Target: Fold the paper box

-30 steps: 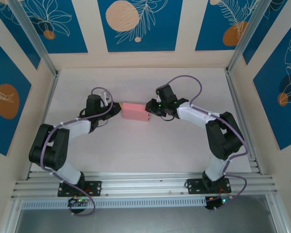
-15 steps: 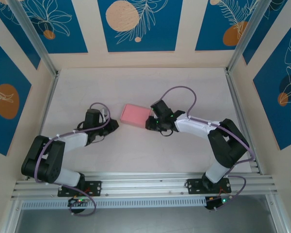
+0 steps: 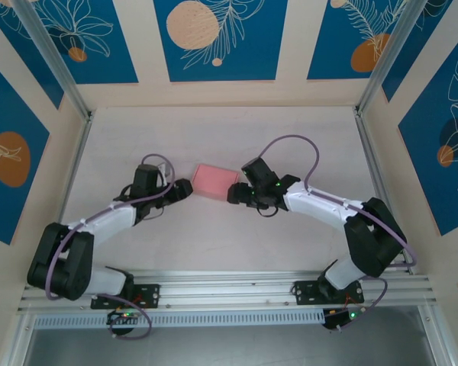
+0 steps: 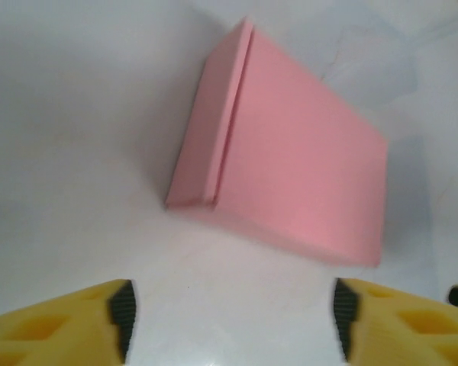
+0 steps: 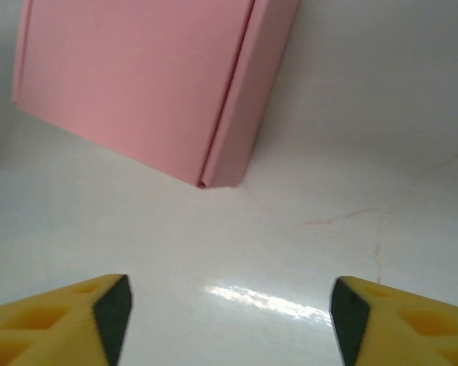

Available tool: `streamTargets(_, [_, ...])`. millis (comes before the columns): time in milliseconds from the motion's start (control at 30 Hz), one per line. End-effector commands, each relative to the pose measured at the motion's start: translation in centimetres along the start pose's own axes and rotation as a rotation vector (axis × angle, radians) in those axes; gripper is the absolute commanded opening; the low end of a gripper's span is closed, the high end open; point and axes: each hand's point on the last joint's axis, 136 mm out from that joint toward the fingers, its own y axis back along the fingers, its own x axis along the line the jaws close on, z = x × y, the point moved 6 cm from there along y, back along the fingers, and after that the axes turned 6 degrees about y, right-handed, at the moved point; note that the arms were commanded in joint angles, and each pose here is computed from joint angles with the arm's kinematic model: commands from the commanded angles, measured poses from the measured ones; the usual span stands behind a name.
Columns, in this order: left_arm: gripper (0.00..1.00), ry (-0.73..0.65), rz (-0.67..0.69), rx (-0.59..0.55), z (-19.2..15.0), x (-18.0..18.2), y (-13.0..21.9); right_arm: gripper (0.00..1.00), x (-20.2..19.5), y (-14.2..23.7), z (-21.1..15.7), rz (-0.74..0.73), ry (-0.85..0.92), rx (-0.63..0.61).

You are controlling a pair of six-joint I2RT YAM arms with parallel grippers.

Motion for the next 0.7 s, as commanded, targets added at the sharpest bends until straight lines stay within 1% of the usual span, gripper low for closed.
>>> streamTargets(0, [0.74,-0.114,-0.003,0.001,1.7,-0.9,-1.6,0.75,0.5,-1.2,1.7,0.046,-0.064,0.037])
streamTargets(133, [0.74,-0.134,-0.031,0.048,2.4,-0.8,-4.7,0.76,0.7,-3.3,3.3,0.061,-0.086,0.068])
streamTargets(267, [0.68,-0.082,-0.044,0.077,1.9,0.1,-6.7,0.75,0.6,-5.2,4.6,0.087,-0.102,0.097])
streamTargets(367, [0.64,-0.057,-0.071,0.092,1.5,0.1,-7.2,0.75,0.9,-6.1,5.5,0.108,-0.077,0.098])
streamTargets(467, [0.61,-0.024,-0.111,0.119,0.7,-0.4,-7.5,0.72,0.6,-6.9,6.5,0.135,-0.076,0.111])
streamTargets(500, [0.60,-0.010,-0.127,0.129,0.4,-0.7,-7.6,0.70,0.4,-7.1,6.9,0.146,-0.078,0.118])
streamTargets(667, [0.60,0.020,-0.175,0.153,-0.7,-2.2,-7.7,0.68,-1.1,-7.5,8.2,0.140,-0.079,0.134])
